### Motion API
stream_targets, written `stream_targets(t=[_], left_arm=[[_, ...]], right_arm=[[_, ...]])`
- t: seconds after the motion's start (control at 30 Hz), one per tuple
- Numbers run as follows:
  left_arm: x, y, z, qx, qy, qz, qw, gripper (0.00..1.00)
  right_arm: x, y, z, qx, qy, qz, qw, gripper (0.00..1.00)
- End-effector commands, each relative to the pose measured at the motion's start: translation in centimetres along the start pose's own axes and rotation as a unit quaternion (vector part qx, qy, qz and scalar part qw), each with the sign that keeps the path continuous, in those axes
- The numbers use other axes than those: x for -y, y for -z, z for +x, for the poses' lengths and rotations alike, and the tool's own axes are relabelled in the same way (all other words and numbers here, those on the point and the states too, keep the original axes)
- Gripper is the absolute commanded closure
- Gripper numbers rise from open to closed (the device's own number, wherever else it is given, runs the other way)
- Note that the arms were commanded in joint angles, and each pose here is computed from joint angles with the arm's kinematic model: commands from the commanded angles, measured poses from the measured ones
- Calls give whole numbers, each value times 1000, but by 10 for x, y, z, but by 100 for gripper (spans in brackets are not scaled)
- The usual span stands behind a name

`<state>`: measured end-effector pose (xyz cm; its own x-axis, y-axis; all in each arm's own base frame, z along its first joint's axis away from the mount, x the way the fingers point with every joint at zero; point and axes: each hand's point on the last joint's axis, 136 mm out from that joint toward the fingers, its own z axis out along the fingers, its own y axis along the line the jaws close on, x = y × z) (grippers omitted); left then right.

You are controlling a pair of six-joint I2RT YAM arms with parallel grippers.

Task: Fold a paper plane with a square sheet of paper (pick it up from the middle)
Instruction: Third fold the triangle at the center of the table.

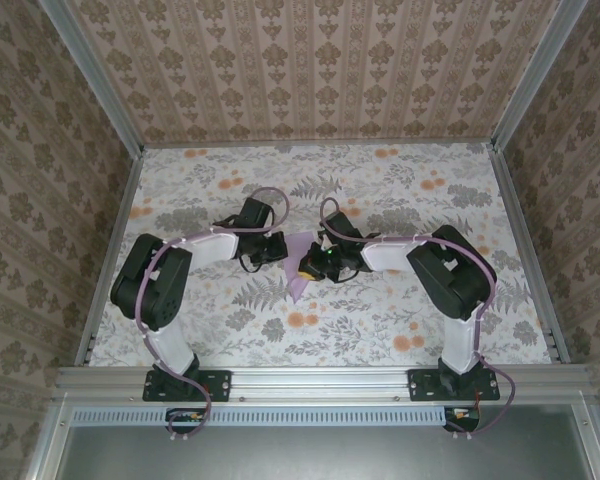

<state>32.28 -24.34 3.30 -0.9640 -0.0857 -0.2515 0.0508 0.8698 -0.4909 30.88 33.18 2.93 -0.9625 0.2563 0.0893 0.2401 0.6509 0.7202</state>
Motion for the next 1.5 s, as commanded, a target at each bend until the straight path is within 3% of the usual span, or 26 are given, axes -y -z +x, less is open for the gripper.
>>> stream_targets(t=[0.0, 1.47], left_arm=[[-3, -7, 6, -17, -1, 1, 1000, 94], [-10, -22, 19, -47, 5, -9, 999, 97]], right_arm=[[-5, -6, -3, 1, 11, -2, 1000, 94], [13, -7, 3, -11, 13, 37, 999, 93]])
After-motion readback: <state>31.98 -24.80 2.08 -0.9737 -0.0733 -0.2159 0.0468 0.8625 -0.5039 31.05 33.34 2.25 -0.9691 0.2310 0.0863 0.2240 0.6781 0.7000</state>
